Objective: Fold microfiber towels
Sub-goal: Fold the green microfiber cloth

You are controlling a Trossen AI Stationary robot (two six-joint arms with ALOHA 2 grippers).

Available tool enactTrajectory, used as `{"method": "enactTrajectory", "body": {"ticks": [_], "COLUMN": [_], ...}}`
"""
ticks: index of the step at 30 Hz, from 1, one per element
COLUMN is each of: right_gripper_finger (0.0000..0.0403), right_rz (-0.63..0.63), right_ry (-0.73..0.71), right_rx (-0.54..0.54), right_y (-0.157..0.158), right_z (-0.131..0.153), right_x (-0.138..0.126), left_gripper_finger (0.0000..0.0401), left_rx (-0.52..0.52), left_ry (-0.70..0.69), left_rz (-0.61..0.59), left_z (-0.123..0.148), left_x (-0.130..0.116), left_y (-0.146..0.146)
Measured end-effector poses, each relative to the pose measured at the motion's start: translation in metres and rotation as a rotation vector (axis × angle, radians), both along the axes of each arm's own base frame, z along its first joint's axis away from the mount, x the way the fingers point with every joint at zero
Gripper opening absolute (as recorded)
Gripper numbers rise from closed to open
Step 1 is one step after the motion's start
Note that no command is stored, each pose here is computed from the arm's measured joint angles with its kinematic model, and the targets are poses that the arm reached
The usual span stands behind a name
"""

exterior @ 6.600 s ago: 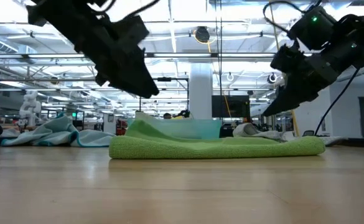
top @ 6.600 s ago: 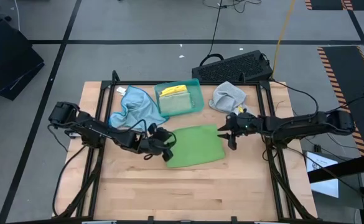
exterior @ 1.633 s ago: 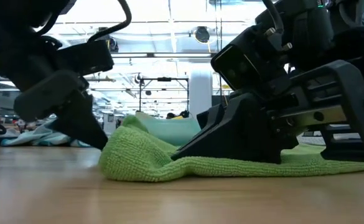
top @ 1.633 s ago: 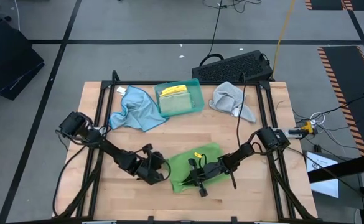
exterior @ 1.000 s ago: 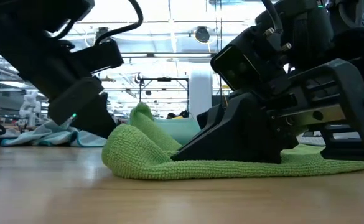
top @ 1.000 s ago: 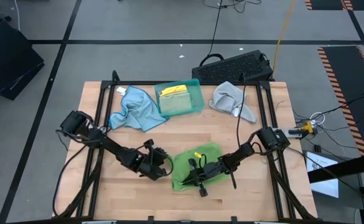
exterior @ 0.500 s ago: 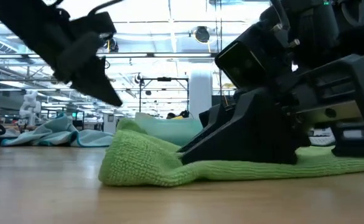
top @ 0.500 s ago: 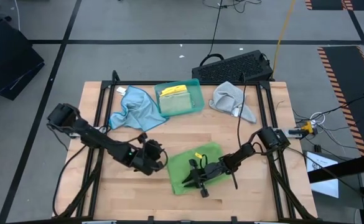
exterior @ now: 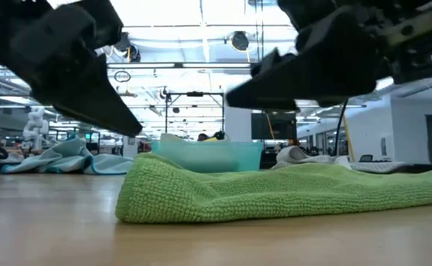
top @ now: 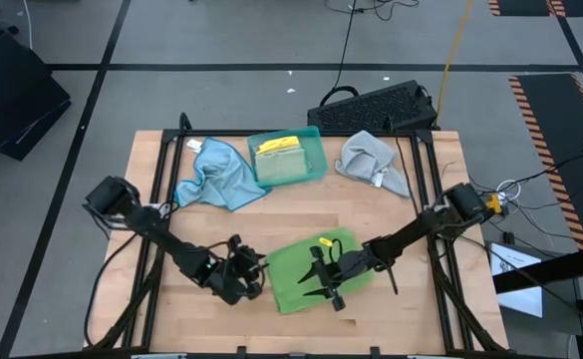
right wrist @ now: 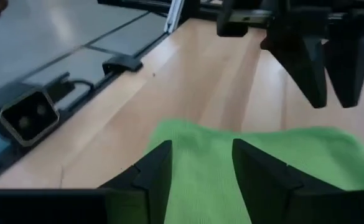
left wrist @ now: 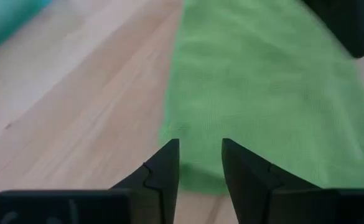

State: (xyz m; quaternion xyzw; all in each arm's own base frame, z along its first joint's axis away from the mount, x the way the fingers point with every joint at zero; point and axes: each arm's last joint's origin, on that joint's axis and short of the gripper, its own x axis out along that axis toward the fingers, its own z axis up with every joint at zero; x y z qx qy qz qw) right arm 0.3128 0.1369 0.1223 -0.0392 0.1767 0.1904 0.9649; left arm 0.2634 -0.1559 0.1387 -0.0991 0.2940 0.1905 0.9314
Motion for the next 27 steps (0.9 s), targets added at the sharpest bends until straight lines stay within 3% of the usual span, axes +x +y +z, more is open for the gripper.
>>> {"method": "enactTrajectory", "body": {"ticks": [6, 15, 18, 21, 27], "right_gripper_finger": [0.0149, 0.0136, 0.0130, 0.0124, 0.0108], "right_rz": [-0.008, -0.056, -0.069, -0.083, -0.092], "right_ry": [0.007, 0.069, 0.047, 0.003, -0.124], "right_rx": [-0.020, 0.028, 0.058, 0.071, 0.064], "right_y": [-0.014, -0.033, -0.039, -0.041, -0.040], "right_z": [0.002, -0.016, -0.021, -0.020, -0.005], "right_x": [-0.023, -0.069, -0.081, -0.085, -0.067], "left_gripper_finger": [0.0122, 0.0122, 0.0122, 0.0122, 0.0122], "left_rx": [-0.020, -0.095, -0.068, -0.047, -0.039], "left_ry": [-0.134, 0.038, 0.037, -0.058, -0.250], "left_rz": [-0.012, -0.005, -0.042, -0.072, -0.107], "left_z": [-0.016, -0.046, -0.036, -0.011, 0.021], "left_x": [0.029, 0.025, 0.023, 0.026, 0.039], "left_y": [0.001, 0.006, 0.005, 0.006, 0.013]}}
